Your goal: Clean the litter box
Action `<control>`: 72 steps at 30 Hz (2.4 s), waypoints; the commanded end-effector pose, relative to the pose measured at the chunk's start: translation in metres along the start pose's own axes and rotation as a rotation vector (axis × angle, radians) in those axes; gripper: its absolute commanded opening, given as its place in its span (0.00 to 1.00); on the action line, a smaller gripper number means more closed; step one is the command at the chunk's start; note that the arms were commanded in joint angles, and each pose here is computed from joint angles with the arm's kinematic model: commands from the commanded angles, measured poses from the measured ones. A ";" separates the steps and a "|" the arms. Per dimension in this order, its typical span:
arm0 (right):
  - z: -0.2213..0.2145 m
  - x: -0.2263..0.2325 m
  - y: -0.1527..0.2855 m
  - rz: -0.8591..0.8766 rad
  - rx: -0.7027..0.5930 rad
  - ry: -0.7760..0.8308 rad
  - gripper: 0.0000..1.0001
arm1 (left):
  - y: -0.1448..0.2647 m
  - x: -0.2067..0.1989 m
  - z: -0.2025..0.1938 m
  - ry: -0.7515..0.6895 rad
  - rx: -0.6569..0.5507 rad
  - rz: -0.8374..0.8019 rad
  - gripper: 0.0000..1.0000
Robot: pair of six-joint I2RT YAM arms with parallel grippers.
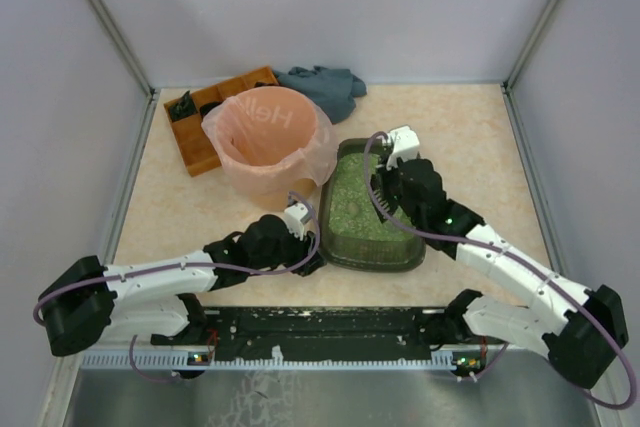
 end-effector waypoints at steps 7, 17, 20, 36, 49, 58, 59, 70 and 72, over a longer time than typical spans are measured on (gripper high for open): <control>-0.017 -0.022 -0.032 -0.100 0.090 -0.159 0.00 | -0.001 -0.012 0.009 -0.018 -0.014 -0.030 0.48; -0.061 0.019 -0.046 0.073 0.081 -0.686 0.00 | -0.007 -0.011 0.005 -0.037 0.027 -0.015 0.39; -0.067 0.039 -0.050 0.168 0.078 -0.793 0.00 | -0.009 -0.011 0.005 -0.044 0.035 -0.016 0.39; -0.081 0.025 -0.028 0.100 0.040 -0.941 0.00 | -0.002 -0.017 0.014 -0.043 -0.002 -0.031 0.49; -0.073 -0.011 -0.009 -0.035 -0.105 -1.059 0.00 | 0.013 -0.036 0.036 -0.047 -0.072 -0.075 0.63; -0.076 -0.023 -0.002 -0.054 -0.178 -1.140 0.00 | 0.021 -0.036 0.043 -0.050 -0.104 -0.063 0.64; -0.077 -0.023 -0.001 -0.055 -0.178 -1.146 0.00 | 0.021 -0.036 0.044 -0.048 -0.108 -0.062 0.65; -0.071 -0.037 0.011 -0.075 -0.240 -1.174 0.00 | 0.021 -0.033 0.043 -0.046 -0.110 -0.051 0.64; -0.066 -0.043 0.014 -0.091 -0.251 -1.156 0.00 | 0.021 -0.033 0.043 -0.047 -0.111 -0.050 0.64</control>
Point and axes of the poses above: each gripper's point midway between its finger pads, its own y axis back along the fingers, its own x axis along the line the jaws close on, z = x × y, the point moved 2 cm from there along y, back along the fingers, and after that the axes turned 15 degrees about y, right-handed, at the moved point
